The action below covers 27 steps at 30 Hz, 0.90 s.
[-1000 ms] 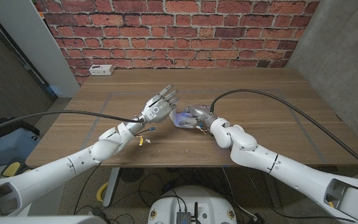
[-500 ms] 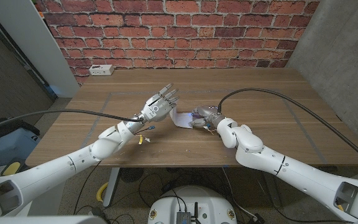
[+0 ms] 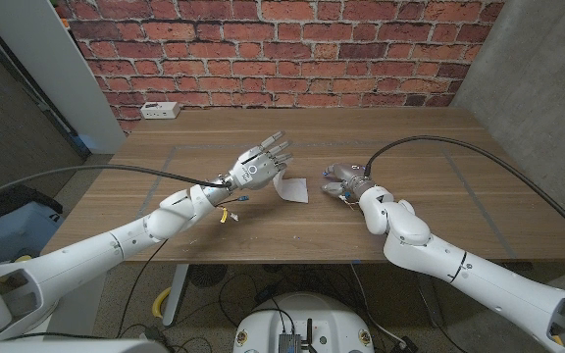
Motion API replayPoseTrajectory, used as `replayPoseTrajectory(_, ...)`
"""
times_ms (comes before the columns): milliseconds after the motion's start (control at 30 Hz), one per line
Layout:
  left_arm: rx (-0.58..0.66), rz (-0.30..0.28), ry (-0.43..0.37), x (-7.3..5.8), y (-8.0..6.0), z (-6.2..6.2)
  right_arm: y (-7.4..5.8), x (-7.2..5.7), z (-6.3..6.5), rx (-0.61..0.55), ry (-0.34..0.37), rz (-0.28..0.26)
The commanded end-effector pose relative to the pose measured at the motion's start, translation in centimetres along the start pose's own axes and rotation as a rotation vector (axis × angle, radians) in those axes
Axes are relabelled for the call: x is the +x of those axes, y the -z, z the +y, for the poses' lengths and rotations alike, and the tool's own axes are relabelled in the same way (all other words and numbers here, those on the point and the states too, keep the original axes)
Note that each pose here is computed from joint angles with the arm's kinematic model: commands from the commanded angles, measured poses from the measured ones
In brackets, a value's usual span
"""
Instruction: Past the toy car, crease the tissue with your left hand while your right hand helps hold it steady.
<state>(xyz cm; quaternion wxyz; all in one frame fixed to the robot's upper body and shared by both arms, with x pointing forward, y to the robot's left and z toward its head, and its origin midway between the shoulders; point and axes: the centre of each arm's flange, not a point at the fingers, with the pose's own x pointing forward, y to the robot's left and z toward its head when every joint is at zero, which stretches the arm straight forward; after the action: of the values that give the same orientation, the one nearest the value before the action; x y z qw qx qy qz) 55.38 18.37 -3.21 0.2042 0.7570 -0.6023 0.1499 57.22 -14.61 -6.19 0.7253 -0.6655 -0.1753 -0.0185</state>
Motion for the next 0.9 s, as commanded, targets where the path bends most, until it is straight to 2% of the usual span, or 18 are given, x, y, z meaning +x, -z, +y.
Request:
replayPoseTrajectory(33,-0.017,-0.117,-0.04,2.0,-0.4,0.1,3.1,-1.4,-0.6,0.023,0.156,0.135)
replayPoseTrajectory(133,-0.021,-0.152,-0.05,2.4,-0.6,0.1,3.4,-1.7,-0.6,0.019,0.187,0.157)
replayPoseTrajectory(500,-0.042,-0.306,-0.127,4.2,-1.7,0.7,4.6,-2.6,-0.5,0.048,0.244,0.182)
replayPoseTrajectory(667,-0.065,-0.347,-0.158,4.5,-2.1,0.7,4.9,-3.0,-0.6,0.059,0.26,0.196)
replayPoseTrajectory(900,-0.091,-0.434,-0.189,4.6,-3.3,0.7,4.8,-3.1,-0.6,0.057,0.262,0.187)
